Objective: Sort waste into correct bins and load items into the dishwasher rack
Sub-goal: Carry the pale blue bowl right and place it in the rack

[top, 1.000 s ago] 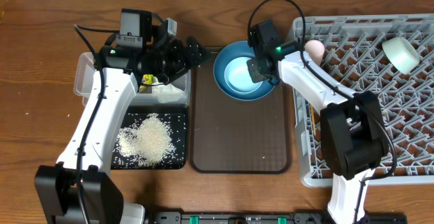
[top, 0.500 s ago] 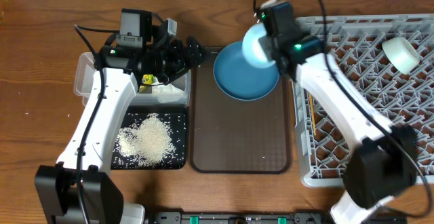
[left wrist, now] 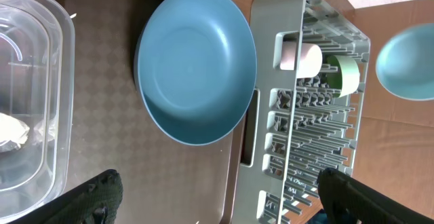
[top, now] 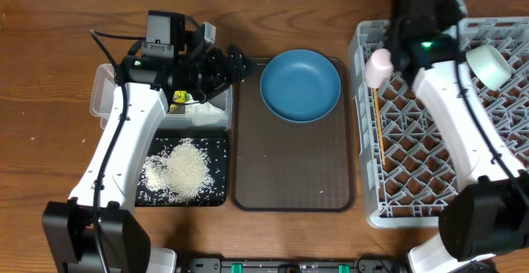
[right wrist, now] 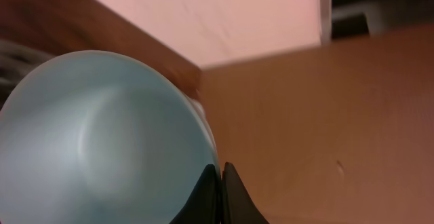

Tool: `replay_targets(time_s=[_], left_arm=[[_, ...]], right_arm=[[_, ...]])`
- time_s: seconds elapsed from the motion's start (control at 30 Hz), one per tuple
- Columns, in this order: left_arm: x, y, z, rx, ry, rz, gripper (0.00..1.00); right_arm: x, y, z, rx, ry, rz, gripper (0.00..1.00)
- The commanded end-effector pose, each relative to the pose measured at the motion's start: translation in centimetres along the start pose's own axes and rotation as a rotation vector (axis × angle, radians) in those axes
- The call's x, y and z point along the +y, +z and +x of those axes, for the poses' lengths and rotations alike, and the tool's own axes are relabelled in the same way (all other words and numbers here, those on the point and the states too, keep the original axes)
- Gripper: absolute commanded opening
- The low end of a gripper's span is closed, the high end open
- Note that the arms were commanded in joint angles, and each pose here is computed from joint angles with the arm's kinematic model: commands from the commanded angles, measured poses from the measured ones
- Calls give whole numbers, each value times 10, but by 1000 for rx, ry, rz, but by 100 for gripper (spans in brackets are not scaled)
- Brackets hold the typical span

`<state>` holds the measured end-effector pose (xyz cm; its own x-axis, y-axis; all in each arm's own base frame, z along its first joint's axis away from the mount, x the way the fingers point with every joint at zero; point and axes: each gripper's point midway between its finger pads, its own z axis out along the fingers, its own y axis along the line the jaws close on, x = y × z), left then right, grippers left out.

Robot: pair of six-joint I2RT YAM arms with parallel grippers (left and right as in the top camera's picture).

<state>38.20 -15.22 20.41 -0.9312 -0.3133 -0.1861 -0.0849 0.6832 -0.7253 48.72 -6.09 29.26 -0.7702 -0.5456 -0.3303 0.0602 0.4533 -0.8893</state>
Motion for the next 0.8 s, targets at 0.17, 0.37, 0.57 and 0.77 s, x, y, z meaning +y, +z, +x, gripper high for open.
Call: replay_targets(time_s=[0.17,0.37,0.57,0.77], left_arm=[[-3,-5,-3,-18,10,0,94],[-3,-5,-3,-18,10,0,95],[-3,-5,-3,-18,10,0,94],[-3,-5,-3,-18,9,0,94]], right_arm=[[-29,33,52,166,-46,61,1],[-20,42,64,201,-74,46,1],[10,56,68,236,-142,6,1],[40,61,64,242,-205,-29,1]])
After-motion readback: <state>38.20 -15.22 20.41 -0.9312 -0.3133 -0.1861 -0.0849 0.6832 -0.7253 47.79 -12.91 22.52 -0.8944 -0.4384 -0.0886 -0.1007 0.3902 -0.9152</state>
